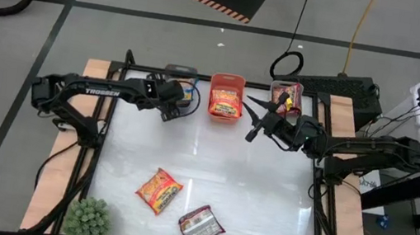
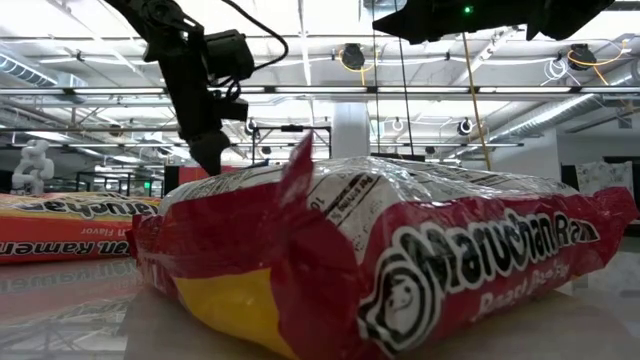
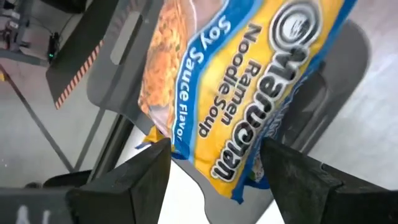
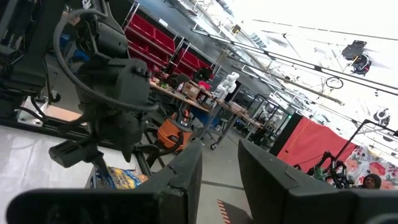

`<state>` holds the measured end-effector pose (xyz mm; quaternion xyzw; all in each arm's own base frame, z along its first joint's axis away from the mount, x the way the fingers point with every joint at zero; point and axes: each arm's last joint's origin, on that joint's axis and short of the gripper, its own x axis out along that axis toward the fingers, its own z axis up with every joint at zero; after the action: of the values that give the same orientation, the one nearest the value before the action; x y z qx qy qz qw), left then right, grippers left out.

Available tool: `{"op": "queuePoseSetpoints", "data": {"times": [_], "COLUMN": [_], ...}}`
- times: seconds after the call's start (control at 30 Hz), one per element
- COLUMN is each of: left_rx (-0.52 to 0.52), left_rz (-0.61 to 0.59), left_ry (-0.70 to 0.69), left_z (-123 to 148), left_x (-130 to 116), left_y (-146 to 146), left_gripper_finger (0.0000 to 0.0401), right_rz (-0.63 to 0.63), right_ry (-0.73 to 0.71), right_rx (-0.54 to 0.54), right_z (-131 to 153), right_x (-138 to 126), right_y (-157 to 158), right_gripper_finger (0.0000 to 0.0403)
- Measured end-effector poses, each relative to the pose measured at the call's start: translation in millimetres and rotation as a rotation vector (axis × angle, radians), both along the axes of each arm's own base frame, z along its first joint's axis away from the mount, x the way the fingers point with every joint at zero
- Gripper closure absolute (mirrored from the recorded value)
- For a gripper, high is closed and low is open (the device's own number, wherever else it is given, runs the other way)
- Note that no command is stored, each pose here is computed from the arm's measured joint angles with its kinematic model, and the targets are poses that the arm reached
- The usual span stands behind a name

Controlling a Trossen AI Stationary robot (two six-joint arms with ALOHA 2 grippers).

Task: Sort Maruchan noodles
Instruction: Put the blue noodle pack into the black bin

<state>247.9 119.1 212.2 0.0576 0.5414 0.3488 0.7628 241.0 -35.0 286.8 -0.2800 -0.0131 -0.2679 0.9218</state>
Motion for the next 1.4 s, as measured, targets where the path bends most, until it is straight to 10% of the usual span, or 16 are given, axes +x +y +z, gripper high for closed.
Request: {"op": "queuePoseSetpoints", "data": {"times": [0.3, 0.77, 1.4], "left_rx": [0.064, 0.000, -0.041], "left_rz": [-0.049, -0.074, -0.006], "left_ry": [-0.141, -0.402, -0.244], "left_z": [11, 16, -24], "left_x": [13, 28, 30], "left_y": [-3, 10, 34], "left_gripper_finger": [0.0164, 0.0298, 0.0325], "right_rz": [-0.001, -0.007, 0.009], "right_ry": [0.003, 0.021, 0.067], "right_rx": [-0.003, -0.032, 0.028], "right_z": [0, 0, -7], "right_x": [0, 0, 1], "right_y": [0, 0, 1], "right_gripper_finger": [0.0303, 0.0303, 0.0303]}}
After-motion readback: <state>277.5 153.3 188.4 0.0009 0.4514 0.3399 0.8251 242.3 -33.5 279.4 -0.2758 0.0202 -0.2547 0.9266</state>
